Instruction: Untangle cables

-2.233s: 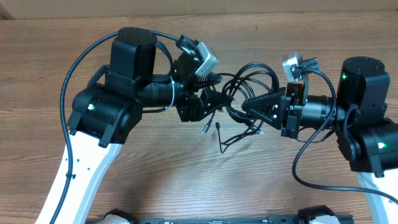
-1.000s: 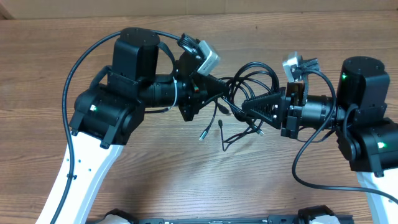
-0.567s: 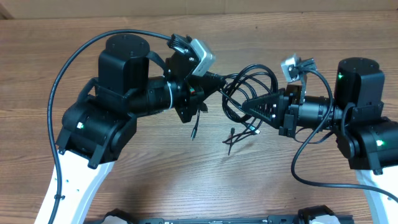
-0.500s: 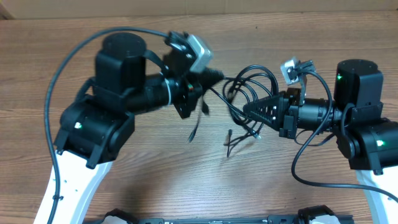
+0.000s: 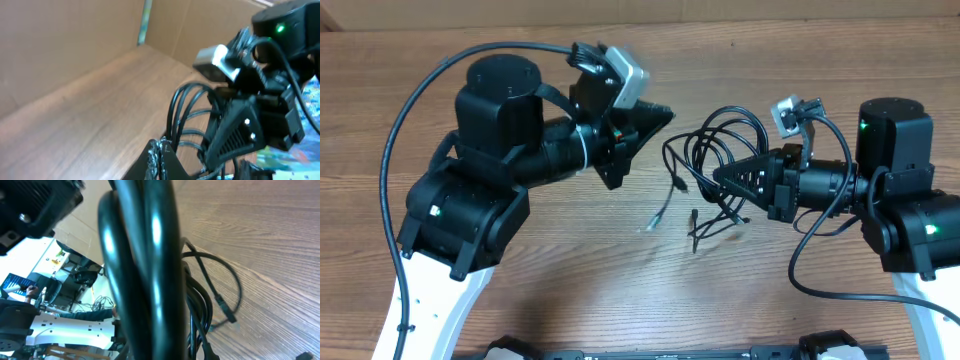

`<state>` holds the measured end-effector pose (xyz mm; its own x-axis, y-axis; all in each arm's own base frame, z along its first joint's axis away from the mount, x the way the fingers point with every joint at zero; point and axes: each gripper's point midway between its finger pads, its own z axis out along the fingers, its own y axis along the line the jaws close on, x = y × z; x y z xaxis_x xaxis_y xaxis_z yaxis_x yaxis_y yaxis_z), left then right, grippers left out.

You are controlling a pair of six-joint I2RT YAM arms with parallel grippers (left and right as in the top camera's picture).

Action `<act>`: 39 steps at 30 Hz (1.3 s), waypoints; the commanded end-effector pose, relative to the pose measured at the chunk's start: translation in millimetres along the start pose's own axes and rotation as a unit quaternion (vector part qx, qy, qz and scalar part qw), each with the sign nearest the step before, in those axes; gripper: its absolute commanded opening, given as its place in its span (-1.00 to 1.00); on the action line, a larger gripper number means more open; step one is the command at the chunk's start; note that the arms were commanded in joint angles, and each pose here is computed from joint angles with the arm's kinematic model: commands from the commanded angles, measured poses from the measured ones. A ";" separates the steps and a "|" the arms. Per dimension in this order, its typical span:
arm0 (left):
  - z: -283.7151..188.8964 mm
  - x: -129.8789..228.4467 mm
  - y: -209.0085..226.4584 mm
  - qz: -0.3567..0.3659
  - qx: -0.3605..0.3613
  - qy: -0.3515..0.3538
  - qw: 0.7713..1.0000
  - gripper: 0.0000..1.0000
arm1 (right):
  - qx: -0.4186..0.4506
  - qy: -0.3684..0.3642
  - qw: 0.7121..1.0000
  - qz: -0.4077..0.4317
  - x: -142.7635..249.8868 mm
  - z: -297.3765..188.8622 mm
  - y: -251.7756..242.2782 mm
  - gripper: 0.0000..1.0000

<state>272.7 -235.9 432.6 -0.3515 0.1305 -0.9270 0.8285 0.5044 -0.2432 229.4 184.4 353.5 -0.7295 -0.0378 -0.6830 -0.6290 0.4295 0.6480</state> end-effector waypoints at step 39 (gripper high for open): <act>58.8 62.5 -22.0 -0.079 0.114 0.130 0.982 -0.34 | -0.074 -0.018 0.996 -0.056 -10.6 -4.5 29.8 -0.93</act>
<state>265.9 -275.8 362.1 -0.5645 0.2764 -0.7778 0.8062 0.3870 -0.4476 224.5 192.5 375.3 -0.6643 -0.0411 -0.7463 -0.7157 0.3231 0.6192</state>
